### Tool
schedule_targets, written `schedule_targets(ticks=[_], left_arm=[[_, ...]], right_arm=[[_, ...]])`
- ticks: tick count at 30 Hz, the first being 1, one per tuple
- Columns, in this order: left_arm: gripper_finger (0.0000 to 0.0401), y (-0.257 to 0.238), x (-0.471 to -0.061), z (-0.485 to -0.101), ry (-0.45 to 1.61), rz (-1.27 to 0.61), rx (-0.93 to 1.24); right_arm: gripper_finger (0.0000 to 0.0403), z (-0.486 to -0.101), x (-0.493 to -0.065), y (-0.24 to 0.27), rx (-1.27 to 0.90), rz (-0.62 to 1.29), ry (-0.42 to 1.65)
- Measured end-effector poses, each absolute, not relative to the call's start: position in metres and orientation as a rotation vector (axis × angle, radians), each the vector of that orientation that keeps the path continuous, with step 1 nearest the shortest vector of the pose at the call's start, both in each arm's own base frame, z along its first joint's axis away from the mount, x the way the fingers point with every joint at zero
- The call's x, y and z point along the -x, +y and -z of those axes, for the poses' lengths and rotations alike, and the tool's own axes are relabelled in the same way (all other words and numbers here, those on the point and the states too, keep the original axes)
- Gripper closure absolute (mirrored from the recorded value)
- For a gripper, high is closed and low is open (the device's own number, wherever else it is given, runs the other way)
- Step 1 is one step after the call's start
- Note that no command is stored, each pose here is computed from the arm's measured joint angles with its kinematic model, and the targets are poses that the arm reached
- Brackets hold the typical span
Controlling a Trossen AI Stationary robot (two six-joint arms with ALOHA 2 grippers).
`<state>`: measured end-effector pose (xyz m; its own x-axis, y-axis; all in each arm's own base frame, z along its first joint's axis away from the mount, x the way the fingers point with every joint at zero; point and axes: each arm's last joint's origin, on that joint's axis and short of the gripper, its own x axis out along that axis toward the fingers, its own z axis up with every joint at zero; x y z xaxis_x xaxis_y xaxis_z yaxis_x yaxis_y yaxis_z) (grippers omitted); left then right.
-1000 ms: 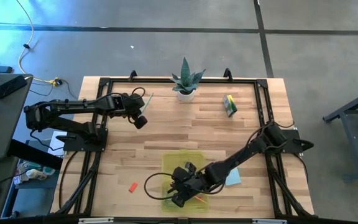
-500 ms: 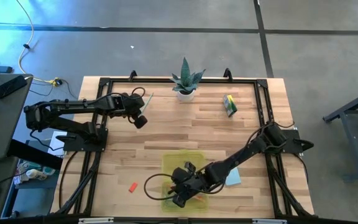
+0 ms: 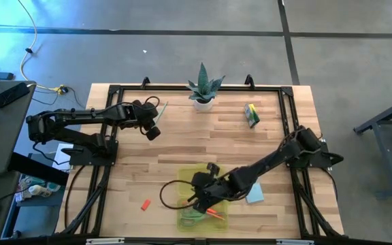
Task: Pack school essentials
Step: Put the blue pencil into the yellow supply box
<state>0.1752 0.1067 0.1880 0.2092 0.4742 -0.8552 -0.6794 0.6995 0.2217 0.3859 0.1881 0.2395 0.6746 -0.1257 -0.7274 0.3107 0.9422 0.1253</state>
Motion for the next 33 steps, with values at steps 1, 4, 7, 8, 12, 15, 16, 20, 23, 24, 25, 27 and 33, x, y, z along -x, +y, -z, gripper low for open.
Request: schedule_targets(ticks=[1, 4, 7, 8, 12, 15, 16, 20, 23, 24, 25, 27, 33], left_arm=[[0.0305, 0.107, -0.175, -0.188, 1.096, -0.814, 0.222], [0.0277, 0.109, -0.174, -0.188, 1.088, -0.833, 0.247], [0.0255, 0.11, -0.172, -0.187, 1.081, -0.846, 0.308], [0.0249, 0.111, -0.171, -0.187, 1.08, -0.84, 0.329], [0.024, 0.111, -0.17, -0.185, 1.082, -0.809, 0.396], [0.0241, 0.11, -0.167, -0.179, 1.091, -0.795, 0.413], [0.0241, 0.11, -0.165, -0.177, 1.099, -0.796, 0.417], [0.0242, 0.109, -0.162, -0.17, 1.115, -0.803, 0.421], [0.0242, 0.108, -0.161, -0.167, 1.1, -0.825, 0.453], [0.0242, 0.108, -0.161, -0.166, 1.096, -0.835, 0.459], [0.0242, 0.108, -0.16, -0.165, 1.096, -0.836, 0.462], [0.0242, 0.107, -0.16, -0.163, 1.097, -0.829, 0.468], [0.0242, 0.109, -0.159, -0.162, 1.08, -0.84, 0.485]], right_arm=[[0.0281, -0.243, -0.385, 0.185, -0.239, 0.255, 0.79], [0.0281, -0.255, -0.382, 0.172, -0.184, 0.297, 0.772], [0.0281, -0.265, -0.378, 0.158, -0.159, 0.361, 0.768], [0.0281, -0.267, -0.378, 0.152, -0.154, 0.38, 0.771], [0.0281, -0.28, -0.372, 0.135, -0.159, 0.419, 0.779], [0.0281, -0.289, -0.368, 0.122, -0.166, 0.445, 0.784], [0.0281, -0.293, -0.366, 0.118, -0.172, 0.451, 0.779], [0.0281, -0.305, -0.36, 0.107, -0.141, 0.452, 0.78], [0.0281, -0.311, -0.357, 0.1, -0.119, 0.453, 0.784], [0.0281, -0.312, -0.357, 0.098, -0.115, 0.452, 0.782], [0.0281, -0.313, -0.356, 0.096, -0.108, 0.454, 0.785], [0.0281, -0.313, -0.357, 0.093, -0.097, 0.455, 0.788], [0.0281, -0.312, -0.358, 0.087, -0.086, 0.459, 0.803]])
